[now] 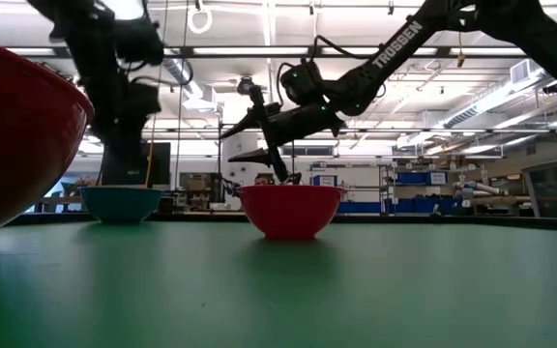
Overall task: Nest bowls inside each other
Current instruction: Stack the blue bowl into the top of the green bowl
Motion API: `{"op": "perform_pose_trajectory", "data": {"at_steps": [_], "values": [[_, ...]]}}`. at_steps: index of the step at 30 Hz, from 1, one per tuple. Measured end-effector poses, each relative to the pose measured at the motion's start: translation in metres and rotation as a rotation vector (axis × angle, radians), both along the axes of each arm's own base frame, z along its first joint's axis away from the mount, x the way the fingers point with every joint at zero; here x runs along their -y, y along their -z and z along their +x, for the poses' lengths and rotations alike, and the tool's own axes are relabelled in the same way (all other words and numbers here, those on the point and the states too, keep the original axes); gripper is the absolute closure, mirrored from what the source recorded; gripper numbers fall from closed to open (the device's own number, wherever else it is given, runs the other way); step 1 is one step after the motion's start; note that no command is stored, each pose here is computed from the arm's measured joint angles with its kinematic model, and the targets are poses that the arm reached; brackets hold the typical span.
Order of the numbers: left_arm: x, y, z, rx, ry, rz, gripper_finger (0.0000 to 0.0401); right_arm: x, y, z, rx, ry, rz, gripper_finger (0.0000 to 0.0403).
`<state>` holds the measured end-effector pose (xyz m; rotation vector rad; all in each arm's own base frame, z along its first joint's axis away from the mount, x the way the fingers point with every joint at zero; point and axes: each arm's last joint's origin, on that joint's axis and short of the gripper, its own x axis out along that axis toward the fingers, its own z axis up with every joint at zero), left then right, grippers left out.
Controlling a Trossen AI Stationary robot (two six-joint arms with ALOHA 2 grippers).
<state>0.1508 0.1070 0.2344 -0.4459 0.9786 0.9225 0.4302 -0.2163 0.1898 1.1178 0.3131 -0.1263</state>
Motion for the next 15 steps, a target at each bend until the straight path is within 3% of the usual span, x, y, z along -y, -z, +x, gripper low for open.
{"op": "perform_pose_trajectory", "data": {"at_steps": [5,15], "values": [[-0.005,0.016,-0.010,-0.052,-0.018,-0.022,0.0208,0.009,0.000,-0.006,0.003,-0.020,0.014,0.0183],[-0.006,0.018,-0.010,-0.086,0.132,-0.020,0.0230,0.021,0.000,-0.014,0.016,-0.058,0.035,0.0183]]}}
